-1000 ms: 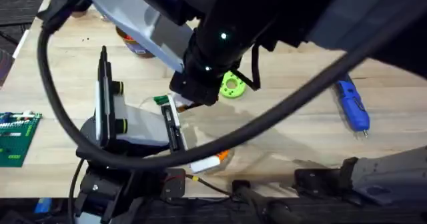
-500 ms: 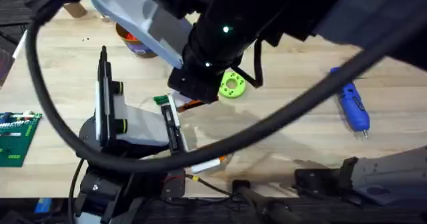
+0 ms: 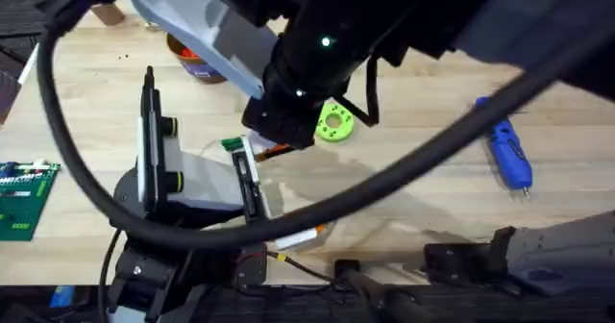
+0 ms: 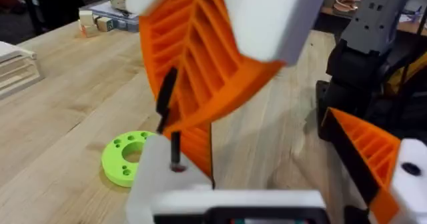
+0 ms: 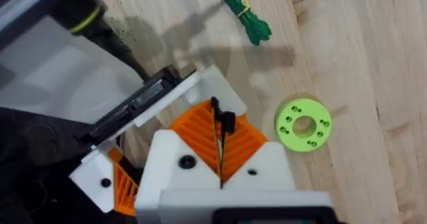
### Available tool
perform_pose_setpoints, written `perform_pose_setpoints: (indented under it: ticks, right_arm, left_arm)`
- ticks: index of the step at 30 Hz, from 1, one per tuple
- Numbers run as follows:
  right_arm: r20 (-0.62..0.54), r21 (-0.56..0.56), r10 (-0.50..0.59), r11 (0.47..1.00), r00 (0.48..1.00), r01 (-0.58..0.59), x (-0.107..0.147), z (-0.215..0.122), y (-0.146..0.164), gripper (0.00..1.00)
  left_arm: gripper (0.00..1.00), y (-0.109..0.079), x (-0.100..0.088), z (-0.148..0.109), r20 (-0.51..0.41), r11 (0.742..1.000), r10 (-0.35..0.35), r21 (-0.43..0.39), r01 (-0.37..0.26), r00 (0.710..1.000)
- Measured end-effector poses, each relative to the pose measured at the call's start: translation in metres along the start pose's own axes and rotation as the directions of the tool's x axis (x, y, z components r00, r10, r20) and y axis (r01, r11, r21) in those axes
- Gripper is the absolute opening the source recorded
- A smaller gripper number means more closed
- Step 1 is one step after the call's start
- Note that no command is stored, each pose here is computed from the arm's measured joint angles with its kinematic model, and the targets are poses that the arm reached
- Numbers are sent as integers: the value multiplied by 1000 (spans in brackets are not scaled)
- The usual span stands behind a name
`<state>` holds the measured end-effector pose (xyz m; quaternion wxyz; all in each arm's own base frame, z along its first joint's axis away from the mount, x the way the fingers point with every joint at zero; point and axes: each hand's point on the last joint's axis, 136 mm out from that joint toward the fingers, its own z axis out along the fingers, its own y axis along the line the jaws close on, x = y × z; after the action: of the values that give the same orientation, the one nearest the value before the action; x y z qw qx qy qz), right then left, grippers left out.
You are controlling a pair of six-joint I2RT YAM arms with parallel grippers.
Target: Pick up the gripper from the table and insert it into the empty holder that is missing its gripper. Then pick up a screw, insert it into the mounting hole, and use the screwdriver to tighten it. Finally, clean up the table by picking up the vegetable and placing it into the bucket.
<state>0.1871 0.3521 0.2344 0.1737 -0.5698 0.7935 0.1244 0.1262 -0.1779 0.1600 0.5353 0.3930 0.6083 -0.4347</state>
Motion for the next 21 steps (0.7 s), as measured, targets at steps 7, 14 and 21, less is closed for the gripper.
perform_pose_setpoints:
  ticks: [7,14,21]
  right_arm:
    - [0,0,0,1000,1000,0,0,0,0,8]
    - [-26,-5,2,1000,1000,-2,2,9,0,8]
    - [-47,2,5,1000,999,-5,6,11,-2,8]
  left_arm:
    - [993,0,0,0,0,1000,0,0,0,1000]
    - [992,0,0,0,0,1000,0,0,0,1000]
    - [993,0,1,0,-2,1000,-12,3,12,1000]
